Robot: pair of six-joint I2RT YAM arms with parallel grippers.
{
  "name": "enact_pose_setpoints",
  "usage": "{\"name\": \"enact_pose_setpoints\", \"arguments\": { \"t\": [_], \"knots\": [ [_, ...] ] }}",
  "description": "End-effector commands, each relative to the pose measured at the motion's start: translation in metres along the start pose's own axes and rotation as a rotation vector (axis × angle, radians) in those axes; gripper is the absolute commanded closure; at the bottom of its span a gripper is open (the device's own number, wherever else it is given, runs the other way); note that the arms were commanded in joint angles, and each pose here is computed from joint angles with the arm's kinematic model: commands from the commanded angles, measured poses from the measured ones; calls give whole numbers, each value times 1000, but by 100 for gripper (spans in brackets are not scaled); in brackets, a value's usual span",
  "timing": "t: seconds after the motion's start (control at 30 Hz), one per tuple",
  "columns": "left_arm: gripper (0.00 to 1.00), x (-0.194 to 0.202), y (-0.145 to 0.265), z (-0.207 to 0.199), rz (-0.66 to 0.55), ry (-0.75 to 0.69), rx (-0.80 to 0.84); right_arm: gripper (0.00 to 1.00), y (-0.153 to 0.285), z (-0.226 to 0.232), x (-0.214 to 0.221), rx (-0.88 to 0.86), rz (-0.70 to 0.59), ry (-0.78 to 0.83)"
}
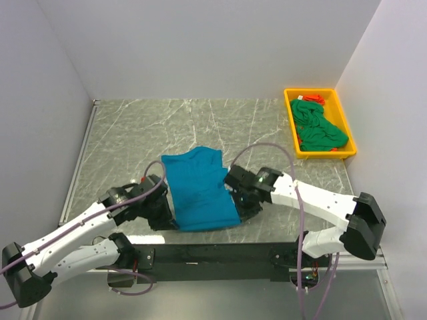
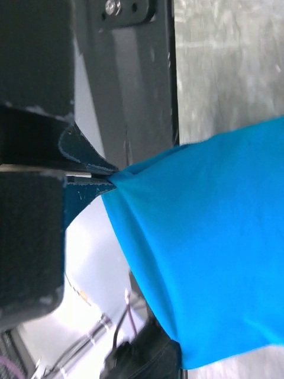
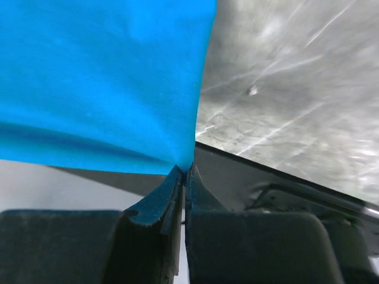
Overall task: Fold and stack the t-shirts
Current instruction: Fold the tshirt
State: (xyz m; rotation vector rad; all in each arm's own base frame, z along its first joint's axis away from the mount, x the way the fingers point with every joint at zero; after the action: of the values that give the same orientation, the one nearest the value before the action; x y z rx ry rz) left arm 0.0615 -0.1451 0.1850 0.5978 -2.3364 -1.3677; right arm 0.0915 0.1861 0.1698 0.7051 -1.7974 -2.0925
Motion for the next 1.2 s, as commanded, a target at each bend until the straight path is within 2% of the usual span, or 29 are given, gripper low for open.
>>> {"name": "enact_pose_setpoints", "arguments": {
  "t": [0.0,0.03,0.2,0.33,0.6,0.87,1.17],
  "knots": [
    [99,-5,26,-20,-49,-1,-24,100,43,-23,-12,159,8,27],
    [99,-13,22,-25,-73,-15,-63,100,49,-25,-21,161,-18,27],
    [99,-42,28,-54,-168,-25,-24,100,80,-34,-76,162,-144,32],
    [99,-76,34,-63,-243,1,5,100,89,-39,-111,169,-190,39],
    [99,-110,32,-70,-304,33,39,100,95,-34,-177,146,-265,86],
    [99,-158,25,-73,-379,55,36,100,70,-46,-226,141,-292,74],
    [99,-217,-12,-78,-405,67,-6,100,25,-68,-270,138,-345,23]
  ]
}}
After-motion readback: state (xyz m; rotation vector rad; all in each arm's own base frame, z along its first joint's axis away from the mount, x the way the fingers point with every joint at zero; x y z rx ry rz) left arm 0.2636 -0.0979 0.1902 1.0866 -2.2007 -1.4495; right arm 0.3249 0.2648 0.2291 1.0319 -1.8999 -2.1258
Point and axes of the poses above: each gripper's point midway between its finger pads, its own y axis back along the fingers, its own z axis along the line the jaws close on, x = y × z, the point moved 9 cm from there along y, back along the fingers, and after that the axes turned 14 degrees about y, right-handed, at the moved point
